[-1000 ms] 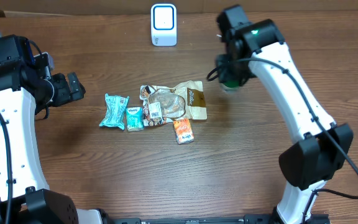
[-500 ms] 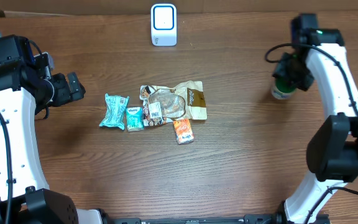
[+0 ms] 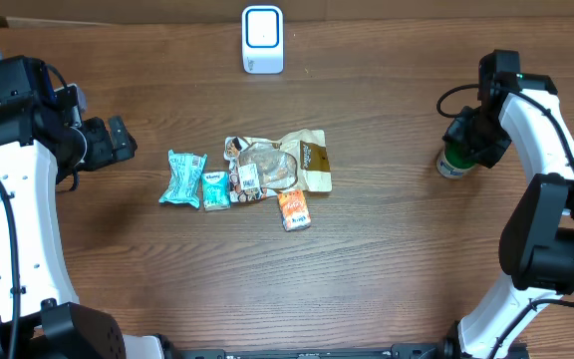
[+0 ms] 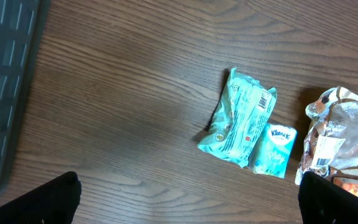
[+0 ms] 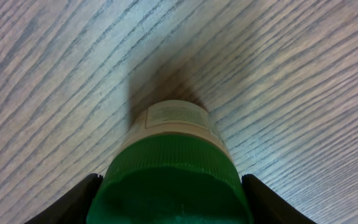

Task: Scan the item barcode
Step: 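Carry the tub to the right and set it down, open gripper, then reach the right gripper to the orange tissue pack and grasp it, then lift the orange pack up to the scanner with the right gripper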

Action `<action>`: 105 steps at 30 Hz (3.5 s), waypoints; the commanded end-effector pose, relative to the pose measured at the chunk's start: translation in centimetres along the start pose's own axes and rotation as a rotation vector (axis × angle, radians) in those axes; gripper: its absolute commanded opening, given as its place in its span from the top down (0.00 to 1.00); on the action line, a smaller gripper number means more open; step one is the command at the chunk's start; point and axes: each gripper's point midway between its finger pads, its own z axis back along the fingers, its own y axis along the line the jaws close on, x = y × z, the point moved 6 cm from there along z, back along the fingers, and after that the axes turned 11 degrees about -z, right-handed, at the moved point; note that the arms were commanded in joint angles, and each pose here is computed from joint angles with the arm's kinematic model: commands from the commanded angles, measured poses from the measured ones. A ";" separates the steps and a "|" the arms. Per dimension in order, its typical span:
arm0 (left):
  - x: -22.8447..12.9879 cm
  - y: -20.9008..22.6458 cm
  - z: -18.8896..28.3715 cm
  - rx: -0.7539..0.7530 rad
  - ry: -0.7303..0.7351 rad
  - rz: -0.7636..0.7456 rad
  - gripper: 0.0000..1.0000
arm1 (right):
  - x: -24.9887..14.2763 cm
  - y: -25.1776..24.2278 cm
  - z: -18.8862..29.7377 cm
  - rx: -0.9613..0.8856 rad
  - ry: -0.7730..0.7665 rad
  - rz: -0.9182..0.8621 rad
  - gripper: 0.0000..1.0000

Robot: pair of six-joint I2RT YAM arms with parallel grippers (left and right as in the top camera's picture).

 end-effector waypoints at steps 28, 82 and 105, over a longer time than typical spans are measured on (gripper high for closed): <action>0.1 -0.3 0.3 -0.004 -0.012 -0.012 0.00 | -5.0 6.5 9.3 0.397 0.238 0.339 0.17; 0.1 -0.3 0.3 -0.004 -0.012 -0.012 0.00 | -27.9 10.9 -2.4 0.417 0.575 0.567 0.96; 0.1 -0.3 0.3 -0.004 -0.012 -0.012 0.00 | -17.8 14.9 16.1 1.436 0.852 0.659 0.96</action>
